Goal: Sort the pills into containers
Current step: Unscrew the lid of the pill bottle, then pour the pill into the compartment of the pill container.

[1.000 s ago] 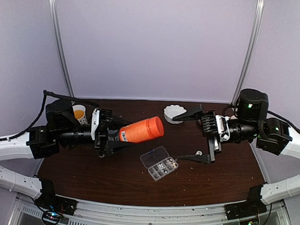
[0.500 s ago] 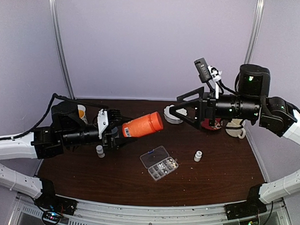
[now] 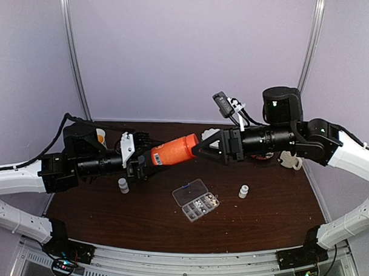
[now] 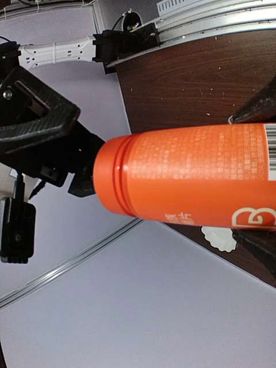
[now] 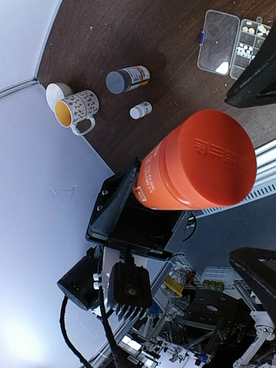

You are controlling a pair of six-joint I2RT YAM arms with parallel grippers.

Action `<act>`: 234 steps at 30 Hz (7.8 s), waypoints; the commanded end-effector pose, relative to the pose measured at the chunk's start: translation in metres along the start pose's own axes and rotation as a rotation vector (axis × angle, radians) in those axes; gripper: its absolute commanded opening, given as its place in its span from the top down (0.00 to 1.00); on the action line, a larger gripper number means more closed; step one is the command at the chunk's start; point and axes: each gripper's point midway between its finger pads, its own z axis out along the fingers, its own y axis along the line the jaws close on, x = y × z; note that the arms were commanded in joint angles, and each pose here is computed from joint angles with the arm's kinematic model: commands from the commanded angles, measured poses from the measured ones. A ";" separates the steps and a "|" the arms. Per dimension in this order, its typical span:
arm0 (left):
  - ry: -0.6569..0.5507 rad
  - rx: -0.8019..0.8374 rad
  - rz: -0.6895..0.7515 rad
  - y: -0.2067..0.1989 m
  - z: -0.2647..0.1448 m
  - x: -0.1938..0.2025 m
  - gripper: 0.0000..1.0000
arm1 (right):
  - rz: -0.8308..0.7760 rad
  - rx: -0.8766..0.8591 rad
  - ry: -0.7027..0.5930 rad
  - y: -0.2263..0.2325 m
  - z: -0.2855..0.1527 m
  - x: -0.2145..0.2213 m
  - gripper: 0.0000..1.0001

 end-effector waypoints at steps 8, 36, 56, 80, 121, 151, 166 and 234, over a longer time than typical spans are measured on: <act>-0.099 -0.006 0.024 0.007 -0.006 -0.031 1.00 | 0.028 -0.088 -0.001 0.011 0.013 -0.011 0.26; -0.100 0.031 0.016 0.000 -0.005 -0.031 1.00 | -0.004 -0.075 0.004 0.005 0.005 -0.008 0.38; -0.096 0.032 0.012 0.000 -0.006 -0.031 1.00 | -0.017 -0.054 0.016 0.002 0.007 -0.006 0.36; -0.187 0.131 -0.093 -0.018 -0.014 -0.042 1.00 | -0.908 -0.121 -0.049 0.021 -0.017 0.010 0.72; -0.160 0.341 -0.386 -0.053 -0.001 -0.028 1.00 | -2.186 0.189 -0.237 0.016 -0.038 0.015 0.83; -0.114 0.361 -0.361 -0.056 -0.006 -0.027 1.00 | -2.291 0.339 -0.393 0.034 -0.065 -0.005 0.83; -0.130 0.209 -0.345 -0.038 -0.016 -0.019 1.00 | -1.786 0.247 -0.395 0.016 -0.069 0.016 0.88; -0.094 0.121 -0.411 -0.032 0.001 0.010 1.00 | -0.376 0.157 -0.200 -0.024 0.024 0.041 1.00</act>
